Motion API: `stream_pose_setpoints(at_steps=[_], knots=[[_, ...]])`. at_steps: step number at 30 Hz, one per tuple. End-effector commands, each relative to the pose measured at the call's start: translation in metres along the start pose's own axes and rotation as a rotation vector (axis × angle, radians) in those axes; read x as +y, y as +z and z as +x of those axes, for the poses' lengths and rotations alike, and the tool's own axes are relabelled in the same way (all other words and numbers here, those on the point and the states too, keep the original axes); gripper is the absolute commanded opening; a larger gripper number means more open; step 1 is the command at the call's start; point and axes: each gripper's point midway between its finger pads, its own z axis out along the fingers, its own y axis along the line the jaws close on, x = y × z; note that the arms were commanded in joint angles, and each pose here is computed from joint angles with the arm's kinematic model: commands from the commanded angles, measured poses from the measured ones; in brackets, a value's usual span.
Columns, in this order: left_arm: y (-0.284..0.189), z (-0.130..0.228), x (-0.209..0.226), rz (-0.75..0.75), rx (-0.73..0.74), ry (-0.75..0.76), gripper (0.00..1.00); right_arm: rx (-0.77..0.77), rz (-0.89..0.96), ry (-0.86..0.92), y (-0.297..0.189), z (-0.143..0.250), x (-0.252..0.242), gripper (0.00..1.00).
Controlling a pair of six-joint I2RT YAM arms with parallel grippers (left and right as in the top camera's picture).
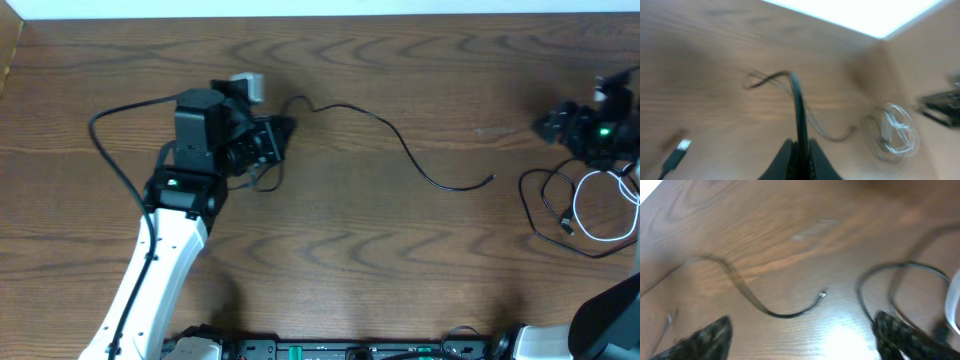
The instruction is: Untangle cables
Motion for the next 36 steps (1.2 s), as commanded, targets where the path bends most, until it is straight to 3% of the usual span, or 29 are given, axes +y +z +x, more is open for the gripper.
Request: stream_pose_setpoints(at_steps=[1, 6, 15, 28, 33, 36], knots=[[-0.01, 0.017, -0.096, 0.454, 0.091, 0.164, 0.08, 0.066, -0.157, -0.267, 0.011, 0.019, 0.056, 0.92], [-0.024, 0.028, -0.14, 0.658, 0.117, 0.269, 0.08, 0.119, -0.227, -0.456, 0.023, 0.042, 0.102, 0.95], [-0.053, 0.034, -0.179, 0.867, 0.147, 0.33, 0.08, 0.175, -0.365, -0.807, 0.038, 0.093, 0.185, 0.99], [-0.099, 0.022, -0.209, 0.965, 0.079, 0.378, 0.08, 0.047, -0.505, -1.001, 0.041, 0.106, 0.258, 0.98], [-0.123, 0.014, -0.224, 1.009, 0.017, 0.417, 0.08, 0.0, -0.529, -1.03, 0.039, 0.102, 0.27, 0.85], [-0.133, 0.012, -0.23, 1.026, -0.008, 0.436, 0.08, -0.018, -0.532, -1.036, 0.039, 0.099, 0.272, 0.63]])
